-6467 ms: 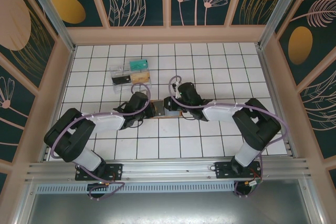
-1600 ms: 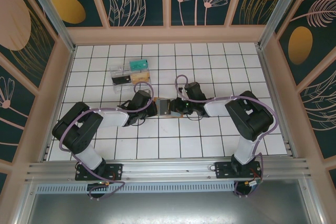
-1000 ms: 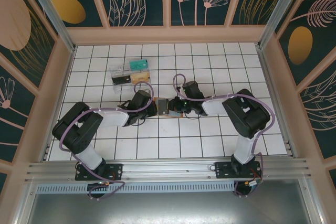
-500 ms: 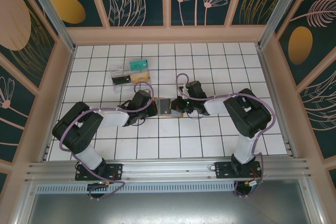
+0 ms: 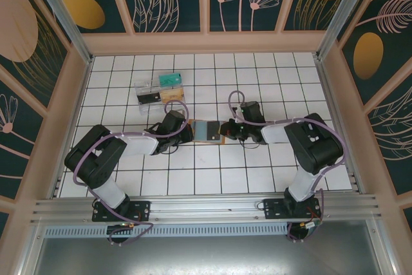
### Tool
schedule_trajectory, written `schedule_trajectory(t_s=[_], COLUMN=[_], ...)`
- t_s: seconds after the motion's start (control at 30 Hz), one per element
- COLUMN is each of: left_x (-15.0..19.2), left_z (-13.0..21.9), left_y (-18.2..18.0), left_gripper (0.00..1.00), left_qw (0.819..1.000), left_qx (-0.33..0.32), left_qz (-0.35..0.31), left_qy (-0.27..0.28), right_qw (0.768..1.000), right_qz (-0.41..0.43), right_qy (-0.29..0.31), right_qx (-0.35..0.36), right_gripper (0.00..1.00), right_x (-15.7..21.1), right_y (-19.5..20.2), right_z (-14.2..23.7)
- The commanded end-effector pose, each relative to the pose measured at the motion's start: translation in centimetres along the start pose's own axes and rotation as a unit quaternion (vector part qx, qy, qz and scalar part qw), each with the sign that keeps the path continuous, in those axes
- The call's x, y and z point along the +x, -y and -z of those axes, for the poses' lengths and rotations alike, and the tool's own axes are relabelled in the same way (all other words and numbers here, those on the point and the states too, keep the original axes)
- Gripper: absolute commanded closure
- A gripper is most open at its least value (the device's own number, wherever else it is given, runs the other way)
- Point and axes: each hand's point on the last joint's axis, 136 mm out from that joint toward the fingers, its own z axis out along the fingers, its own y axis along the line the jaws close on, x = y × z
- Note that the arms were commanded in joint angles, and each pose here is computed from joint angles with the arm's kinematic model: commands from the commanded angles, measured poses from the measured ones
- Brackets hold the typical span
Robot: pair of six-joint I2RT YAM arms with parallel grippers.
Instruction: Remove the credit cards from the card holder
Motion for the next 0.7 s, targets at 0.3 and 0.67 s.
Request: schedule_trajectory(t_s=[0.3, 0.67], left_x=[1.7, -5.8], left_z=[0.3, 9.8], left_y=[-1.3, 5.1], left_gripper=[0.89, 0.23], left_qw=[0.999, 0.976], left_qx=[-0.019, 0.140], left_qz=[0.005, 0.044], left_qy=[-0.030, 0.164], right_qw=[0.998, 0.981], right_qz=[0.035, 0.130], right_qy=[0.043, 0.102], right_qx=[-0.037, -0.104], right_gripper=[1.00, 1.00], right_x=[-1.0, -2.3], right_y=[-2.1, -7.9], right_z=[3.9, 7.2])
